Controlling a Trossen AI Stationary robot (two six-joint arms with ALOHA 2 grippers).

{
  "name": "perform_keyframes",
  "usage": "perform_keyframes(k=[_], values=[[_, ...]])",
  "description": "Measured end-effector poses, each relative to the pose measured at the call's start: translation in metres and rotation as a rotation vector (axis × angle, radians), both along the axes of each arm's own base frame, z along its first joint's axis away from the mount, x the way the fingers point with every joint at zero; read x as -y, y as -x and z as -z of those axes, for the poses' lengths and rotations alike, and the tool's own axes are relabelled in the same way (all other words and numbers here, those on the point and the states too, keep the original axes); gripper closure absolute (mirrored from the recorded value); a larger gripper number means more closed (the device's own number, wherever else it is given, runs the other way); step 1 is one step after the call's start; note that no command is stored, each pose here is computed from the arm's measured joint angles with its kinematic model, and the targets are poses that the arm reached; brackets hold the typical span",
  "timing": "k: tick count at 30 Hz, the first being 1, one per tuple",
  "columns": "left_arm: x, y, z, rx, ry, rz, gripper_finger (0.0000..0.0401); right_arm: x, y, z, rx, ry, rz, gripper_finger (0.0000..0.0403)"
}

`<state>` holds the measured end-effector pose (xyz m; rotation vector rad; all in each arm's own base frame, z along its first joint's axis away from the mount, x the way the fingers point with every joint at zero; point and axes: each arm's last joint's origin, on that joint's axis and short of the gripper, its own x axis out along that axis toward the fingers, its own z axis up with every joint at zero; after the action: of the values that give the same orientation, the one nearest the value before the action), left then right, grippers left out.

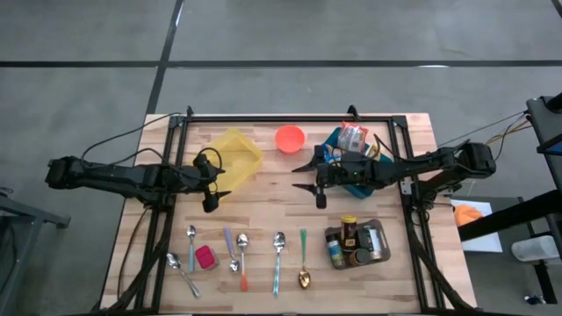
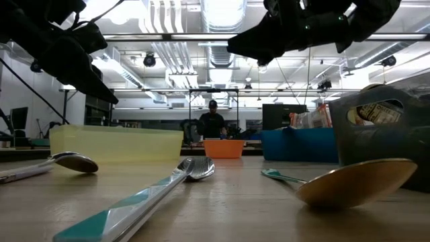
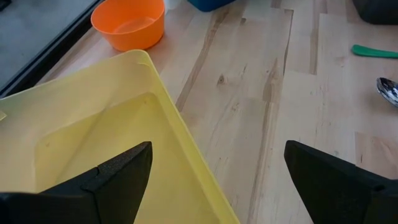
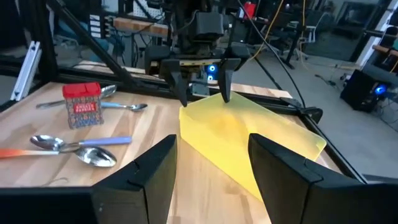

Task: Pick & Place Food Item
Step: Put the red seasoning can into the black bin

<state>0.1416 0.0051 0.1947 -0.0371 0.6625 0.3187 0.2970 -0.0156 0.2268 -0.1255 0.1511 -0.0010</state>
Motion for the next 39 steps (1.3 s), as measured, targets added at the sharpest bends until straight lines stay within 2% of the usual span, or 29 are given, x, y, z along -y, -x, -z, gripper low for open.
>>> perform_keyframes(k=[15,19,21,28,29,30,34,35,36,39], values=[[0.0000,0.0002,0.0002,-0.005,-0.004,0.002,0.0032,0.0000,-0.0001,-0.0004,0.003,-0.002,0.001,0.0207],[-0.0001,0.0002,0.0002,-0.044,-0.108,0.087,0.0032,0.0000,-0.0001,-0.0004,0.003,-0.002,0.002,0.0207],[-0.0001,0.0003,0.0002,-0.052,-0.127,0.103,0.0032,0.0000,-0.0001,-0.0004,0.003,-0.002,0.001,0.0207],[-0.0002,0.0003,0.0003,-0.034,-0.082,0.062,0.0032,0.0001,-0.0002,-0.0005,0.003,-0.002,0.002,0.0207],[-0.0001,0.0003,0.0002,-0.022,-0.050,0.037,0.0032,0.0001,-0.0002,-0.0005,0.003,-0.002,0.002,0.0207],[0.0003,0.0001,0.0002,0.006,0.032,-0.014,0.0032,0.0001,-0.0002,-0.0005,0.003,-0.002,0.002,0.0207],[0.0044,-0.0006,0.0007,0.135,0.607,-0.309,0.0033,0.0001,-0.0002,-0.0005,0.003,-0.002,0.003,0.0207],[0.0052,-0.0005,0.0011,0.141,0.691,-0.354,0.0033,0.0001,-0.0002,-0.0005,0.003,-0.002,0.003,0.0207],[0.0063,-0.0008,0.0010,0.142,0.745,-0.367,0.0033,0.0001,-0.0002,-0.0005,0.003,-0.002,0.003,0.0207],[0.0093,-0.0030,-0.0018,0.173,0.808,-0.365,0.0033,0.0001,-0.0002,-0.0005,0.003,-0.002,0.003,0.0207]])
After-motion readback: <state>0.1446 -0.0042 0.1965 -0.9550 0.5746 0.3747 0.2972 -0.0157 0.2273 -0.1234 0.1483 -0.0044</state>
